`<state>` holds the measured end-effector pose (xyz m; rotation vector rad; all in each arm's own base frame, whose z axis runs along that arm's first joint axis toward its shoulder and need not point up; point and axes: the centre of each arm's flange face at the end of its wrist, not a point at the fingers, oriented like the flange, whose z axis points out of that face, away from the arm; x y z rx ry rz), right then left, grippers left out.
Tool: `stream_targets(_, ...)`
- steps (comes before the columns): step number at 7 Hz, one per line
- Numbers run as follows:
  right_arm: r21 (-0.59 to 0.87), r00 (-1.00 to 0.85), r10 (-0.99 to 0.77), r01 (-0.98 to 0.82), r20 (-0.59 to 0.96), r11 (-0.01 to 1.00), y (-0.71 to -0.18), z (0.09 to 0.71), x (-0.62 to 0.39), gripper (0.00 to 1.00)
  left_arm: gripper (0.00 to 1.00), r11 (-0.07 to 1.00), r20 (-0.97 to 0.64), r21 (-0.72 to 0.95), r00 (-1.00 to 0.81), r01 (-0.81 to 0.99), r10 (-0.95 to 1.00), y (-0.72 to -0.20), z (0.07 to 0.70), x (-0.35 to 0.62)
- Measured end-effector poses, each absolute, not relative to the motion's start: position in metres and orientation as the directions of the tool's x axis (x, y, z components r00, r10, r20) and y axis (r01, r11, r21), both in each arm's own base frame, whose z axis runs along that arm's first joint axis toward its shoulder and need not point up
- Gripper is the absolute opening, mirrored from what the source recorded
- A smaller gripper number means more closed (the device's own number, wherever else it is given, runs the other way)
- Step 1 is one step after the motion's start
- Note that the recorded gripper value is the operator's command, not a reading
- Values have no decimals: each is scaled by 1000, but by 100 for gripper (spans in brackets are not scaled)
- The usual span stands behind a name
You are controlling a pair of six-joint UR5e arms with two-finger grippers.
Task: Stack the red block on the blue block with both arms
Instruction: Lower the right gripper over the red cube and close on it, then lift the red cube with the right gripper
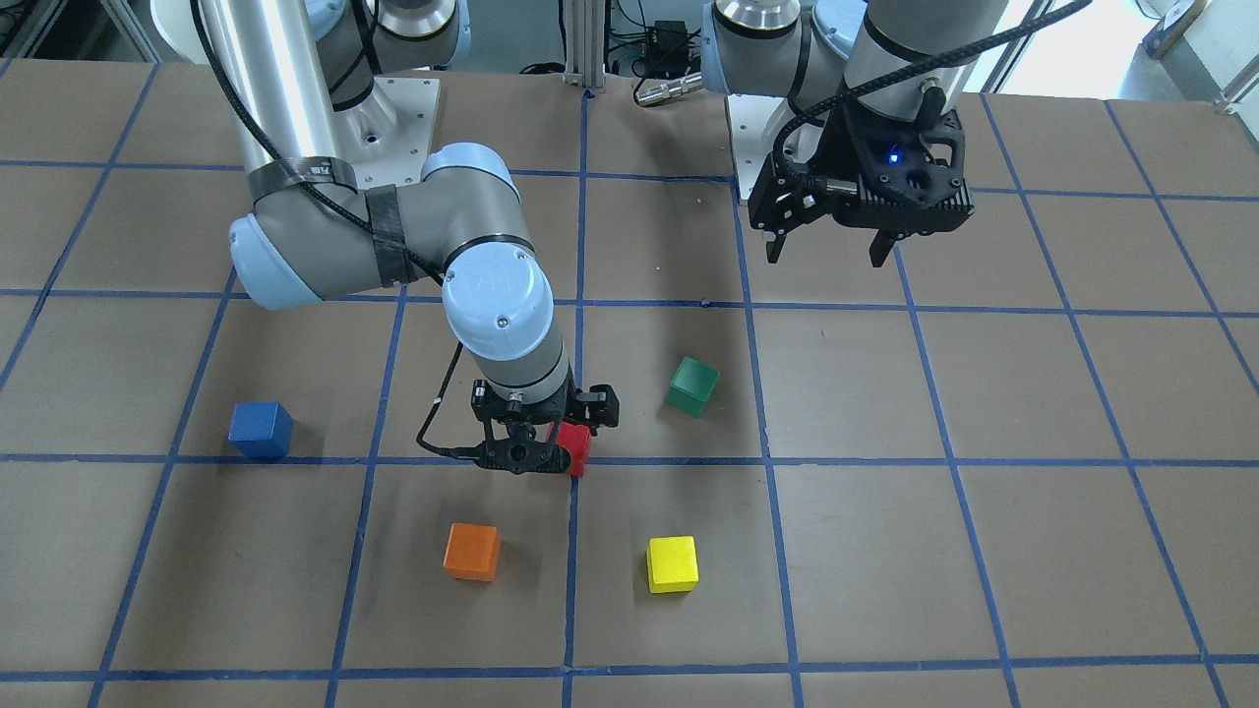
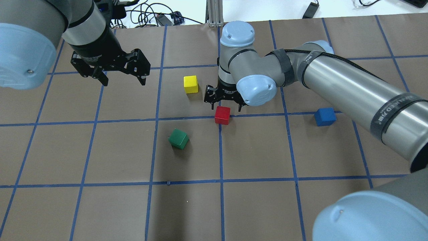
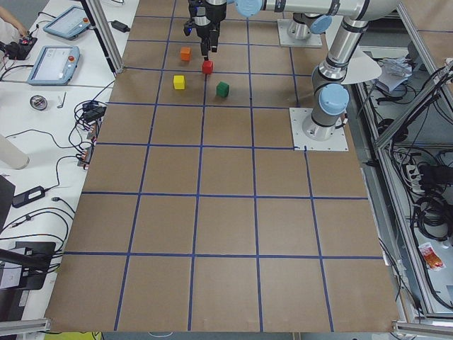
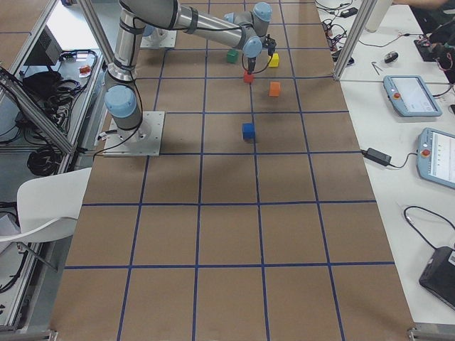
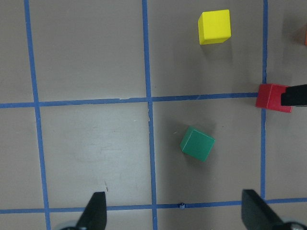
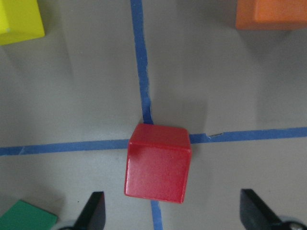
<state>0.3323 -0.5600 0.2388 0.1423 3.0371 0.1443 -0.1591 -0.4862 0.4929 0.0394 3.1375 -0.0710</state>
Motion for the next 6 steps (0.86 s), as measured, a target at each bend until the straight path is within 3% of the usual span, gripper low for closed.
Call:
stream_targets(2, 115, -985, 144, 133, -97, 984, -563, 223, 336, 100, 100, 999, -4, -45, -1000, 25, 25, -486, 493, -159)
stream_targets(3, 122, -984, 152, 140, -95, 983, -564, 217, 336, 92, 100, 999, -4, -45, -1000, 25, 25, -485, 492, -159)
stream_targets(4, 126, -983, 156, 144, -94, 982, -564, 211, 337, 77, 100, 999, -3, -44, -1000, 26, 25, -485, 492, -159)
stream_targets(5, 127, -983, 159, 146, -94, 981, -565, 206, 337, 50, 100, 999, -3, -44, -1000, 26, 26, -485, 492, -160)
stream_targets(6, 131, -983, 161, 148, -91, 980, -566, 202, 338, 14, 100, 999, -2, -43, -1000, 26, 26, -485, 492, -160)
